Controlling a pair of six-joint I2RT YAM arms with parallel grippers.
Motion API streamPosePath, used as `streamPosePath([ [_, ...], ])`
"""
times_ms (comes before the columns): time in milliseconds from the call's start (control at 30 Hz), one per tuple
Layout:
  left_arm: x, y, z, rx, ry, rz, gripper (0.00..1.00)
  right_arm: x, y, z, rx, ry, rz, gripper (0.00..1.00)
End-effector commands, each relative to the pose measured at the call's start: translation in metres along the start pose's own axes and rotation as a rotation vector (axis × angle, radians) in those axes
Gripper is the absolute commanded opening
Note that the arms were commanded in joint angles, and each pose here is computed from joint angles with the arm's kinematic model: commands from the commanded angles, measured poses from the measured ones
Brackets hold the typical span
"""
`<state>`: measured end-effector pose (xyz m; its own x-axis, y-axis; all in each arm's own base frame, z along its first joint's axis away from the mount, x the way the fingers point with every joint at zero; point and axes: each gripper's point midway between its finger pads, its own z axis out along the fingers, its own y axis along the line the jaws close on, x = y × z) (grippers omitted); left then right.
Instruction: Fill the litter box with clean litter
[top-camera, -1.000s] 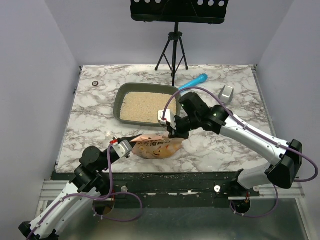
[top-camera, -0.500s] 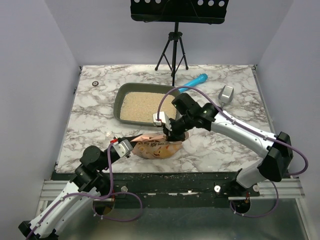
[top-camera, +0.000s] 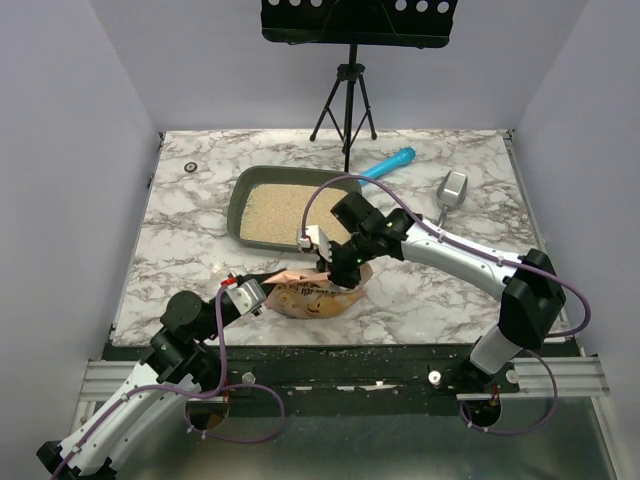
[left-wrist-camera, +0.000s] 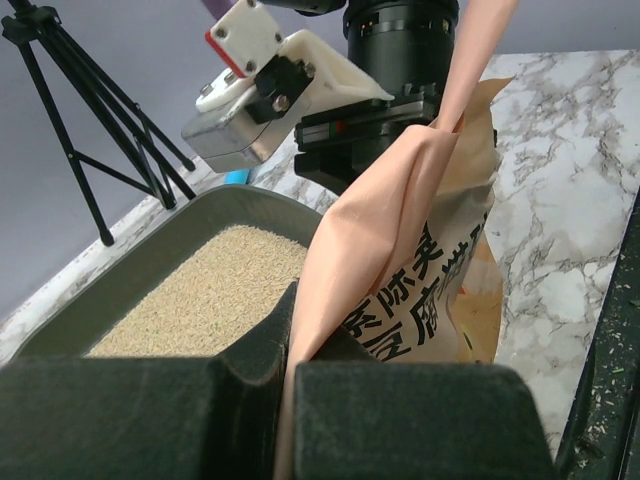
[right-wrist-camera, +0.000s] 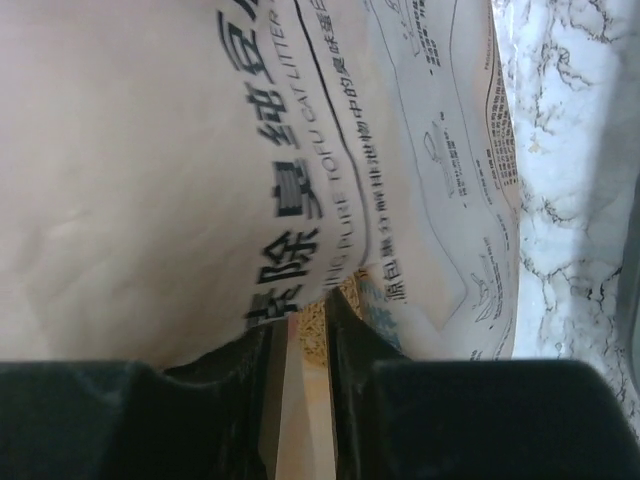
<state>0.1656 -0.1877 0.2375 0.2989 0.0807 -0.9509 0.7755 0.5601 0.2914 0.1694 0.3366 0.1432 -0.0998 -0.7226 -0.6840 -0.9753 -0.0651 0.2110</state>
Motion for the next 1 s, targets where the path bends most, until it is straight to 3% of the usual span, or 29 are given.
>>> streamPosePath([
  [0, -0.046, 0.013, 0.0, -0.04, -0.159, 0.066, 0.0, 0.005, -0.019, 0.008, 0.104, -0.004, 0.074, 0.34],
  [100, -0.05, 0.016, 0.002, -0.04, -0.152, 0.121, 0.0, 0.0, -0.038, 0.004, 0.222, -0.026, 0.108, 0.48],
  [233, -0.066, 0.028, 0.007, -0.056, -0.128, 0.194, 0.0, -0.002, -0.068, -0.005, 0.414, -0.063, 0.149, 0.56],
  [433, -0.083, 0.063, 0.021, -0.167, -0.103, 0.355, 0.0, -0.012, -0.104, -0.03, 0.694, -0.222, 0.226, 0.64],
  [633, -0.093, 0.08, 0.039, -0.043, -0.06, 0.402, 0.0, -0.016, -0.103, -0.034, 0.725, -0.276, 0.237, 0.69],
  [833, -0.11, 0.096, 0.036, -0.018, -0.041, 0.451, 0.0, -0.025, -0.086, -0.025, 0.68, -0.312, 0.229, 0.7],
  [967, -0.093, 0.088, 0.036, 0.024, -0.021, 0.405, 0.0, -0.032, -0.081, -0.024, 0.681, -0.329, 0.232, 0.7],
])
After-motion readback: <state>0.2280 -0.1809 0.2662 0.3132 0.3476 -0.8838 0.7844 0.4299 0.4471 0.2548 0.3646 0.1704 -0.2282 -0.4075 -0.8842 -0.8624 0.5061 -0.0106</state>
